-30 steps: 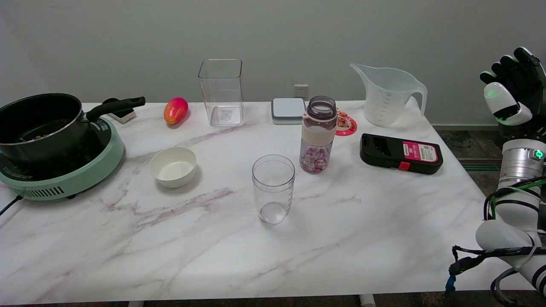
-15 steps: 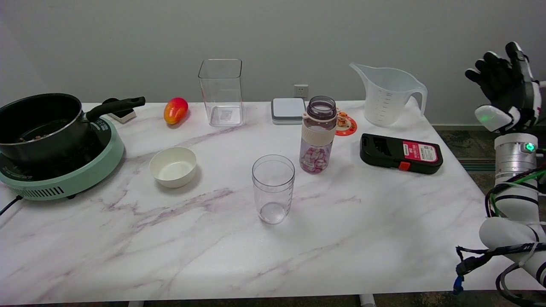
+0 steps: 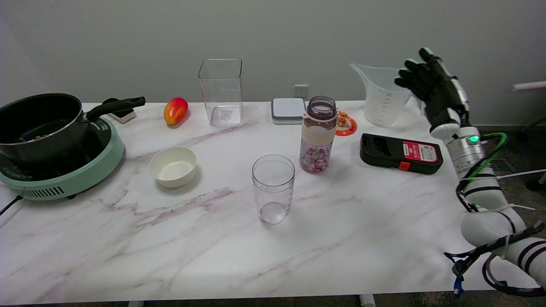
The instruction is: Pick up the bottle.
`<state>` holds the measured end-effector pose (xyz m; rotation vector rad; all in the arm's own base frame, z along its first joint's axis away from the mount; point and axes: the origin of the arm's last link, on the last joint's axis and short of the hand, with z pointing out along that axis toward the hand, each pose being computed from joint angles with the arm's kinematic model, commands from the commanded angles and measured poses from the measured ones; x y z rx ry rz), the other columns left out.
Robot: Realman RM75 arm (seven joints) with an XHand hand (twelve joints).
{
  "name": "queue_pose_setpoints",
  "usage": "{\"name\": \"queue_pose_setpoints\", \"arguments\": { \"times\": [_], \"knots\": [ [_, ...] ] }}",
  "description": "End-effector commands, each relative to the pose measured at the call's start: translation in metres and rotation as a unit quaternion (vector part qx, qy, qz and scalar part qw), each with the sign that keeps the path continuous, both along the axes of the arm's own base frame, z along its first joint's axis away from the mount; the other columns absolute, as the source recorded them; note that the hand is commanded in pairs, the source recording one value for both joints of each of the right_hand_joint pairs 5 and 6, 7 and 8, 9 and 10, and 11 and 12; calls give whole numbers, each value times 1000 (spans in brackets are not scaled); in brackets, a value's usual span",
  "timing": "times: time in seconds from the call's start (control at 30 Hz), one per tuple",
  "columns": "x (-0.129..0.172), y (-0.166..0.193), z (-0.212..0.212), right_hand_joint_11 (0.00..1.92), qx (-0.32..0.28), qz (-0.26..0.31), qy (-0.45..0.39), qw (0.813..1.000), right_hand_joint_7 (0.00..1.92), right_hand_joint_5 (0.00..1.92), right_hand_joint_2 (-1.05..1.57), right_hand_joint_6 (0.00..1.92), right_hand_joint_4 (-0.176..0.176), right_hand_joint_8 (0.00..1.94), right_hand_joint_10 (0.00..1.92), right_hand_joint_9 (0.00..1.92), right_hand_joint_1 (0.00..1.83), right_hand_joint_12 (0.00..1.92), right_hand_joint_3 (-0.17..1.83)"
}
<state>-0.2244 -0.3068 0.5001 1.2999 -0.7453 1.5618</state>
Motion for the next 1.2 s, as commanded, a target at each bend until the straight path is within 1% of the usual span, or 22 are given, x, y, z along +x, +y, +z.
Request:
{"name": "queue_pose_setpoints", "arguments": {
  "times": [0.03, 0.13, 0.3, 0.4, 0.57, 0.7, 0.83, 1.07, 1.2],
  "knots": [
    [-41, -57, -90, 571, 164, -42, -8, 986, 400, 139, -1040, 139, 0, 400, 500, 500, 1128, 571, 822],
    [-41, -66, -101, 574, 173, -41, -4, 984, 400, 134, -1020, 134, 0, 400, 505, 505, 1127, 574, 786],
    [-48, -77, -115, 561, 179, -50, -9, 982, 397, 106, -993, 106, 0, 397, 497, 497, 1152, 561, 891],
    [-58, -82, -114, 519, 168, -70, -19, 983, 377, 75, -996, 75, 0, 377, 464, 464, 1165, 519, 888],
    [-75, -85, -105, 450, 142, -100, -12, 985, 354, 43, -1044, 43, 0, 354, 419, 419, 1180, 450, 979],
    [-87, -86, -105, 444, 132, -127, 26, 983, 366, 58, -1047, 58, 0, 366, 426, 426, 1184, 444, 1014],
    [-101, -86, -115, 450, 132, -145, 28, 980, 384, 87, -1047, 87, 0, 384, 435, 435, 1185, 450, 1026],
    [-109, -91, -134, 469, 133, -152, 25, 979, 419, 137, -1047, 137, 0, 419, 455, 455, 1185, 469, 1021],
    [-109, -96, -140, 470, 133, -153, 25, 979, 432, 162, -1047, 162, 0, 432, 463, 463, 1190, 470, 999]
  ]
}}
